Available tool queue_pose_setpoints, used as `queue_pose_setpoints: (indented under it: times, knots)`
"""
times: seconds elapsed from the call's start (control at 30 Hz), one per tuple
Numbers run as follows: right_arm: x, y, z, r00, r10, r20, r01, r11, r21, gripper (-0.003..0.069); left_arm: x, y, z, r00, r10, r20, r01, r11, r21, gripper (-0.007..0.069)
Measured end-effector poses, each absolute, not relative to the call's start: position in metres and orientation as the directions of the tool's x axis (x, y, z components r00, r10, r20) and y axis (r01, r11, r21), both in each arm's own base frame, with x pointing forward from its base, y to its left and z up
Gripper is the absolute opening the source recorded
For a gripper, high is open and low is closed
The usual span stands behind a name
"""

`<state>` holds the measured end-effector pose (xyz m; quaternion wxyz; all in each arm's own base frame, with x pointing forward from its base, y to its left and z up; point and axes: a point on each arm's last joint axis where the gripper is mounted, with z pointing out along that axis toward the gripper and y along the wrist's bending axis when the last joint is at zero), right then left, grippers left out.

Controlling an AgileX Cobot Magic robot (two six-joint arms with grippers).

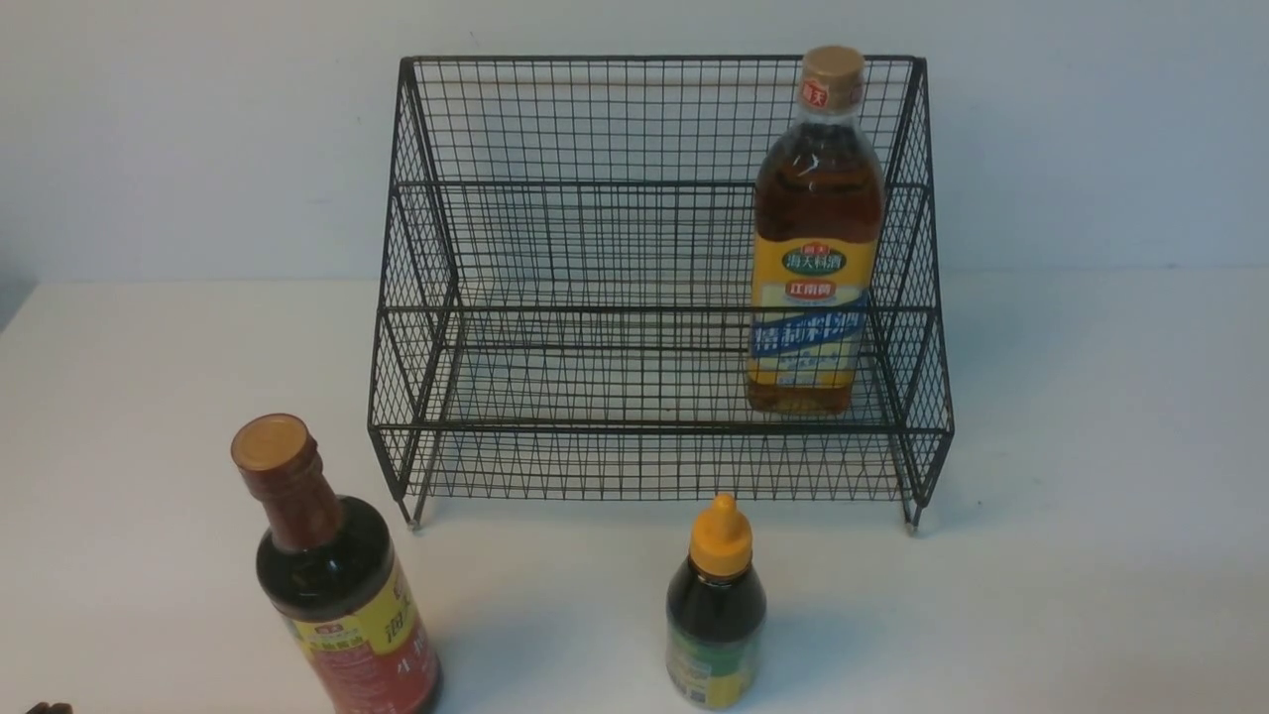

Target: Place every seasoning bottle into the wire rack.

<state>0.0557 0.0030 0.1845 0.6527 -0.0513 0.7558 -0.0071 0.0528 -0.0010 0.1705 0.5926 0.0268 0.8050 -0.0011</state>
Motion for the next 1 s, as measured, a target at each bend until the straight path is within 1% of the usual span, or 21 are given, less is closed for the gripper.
queue_pose_setpoints:
  times: [0.2,0.47,1.0]
  knots:
    - [0.0551,0.0019,0.1815,-0.182,-0.065,-0.981,-0.049,0.997,-0.057,-0.0015,0.0528,-0.001,0.1705,-0.296,0.042,-0.954,0.044,0.999,0.03,-0.0005]
    - [0.0552,-0.0007,0.1813,-0.186,-0.05,-0.981,-0.001,0.999,-0.051,-0.0015,0.0528,-0.001,0.1705,-0.296,0.042,-0.954,0.044,0.999,0.03,-0.0005]
    - [0.0551,-0.0008,0.1813,-0.187,-0.049,-0.981,0.0,0.999,-0.05,-0.0015,0.0528,-0.001,0.1705,-0.296,0.042,-0.954,0.044,0.999,0.03,-0.0005]
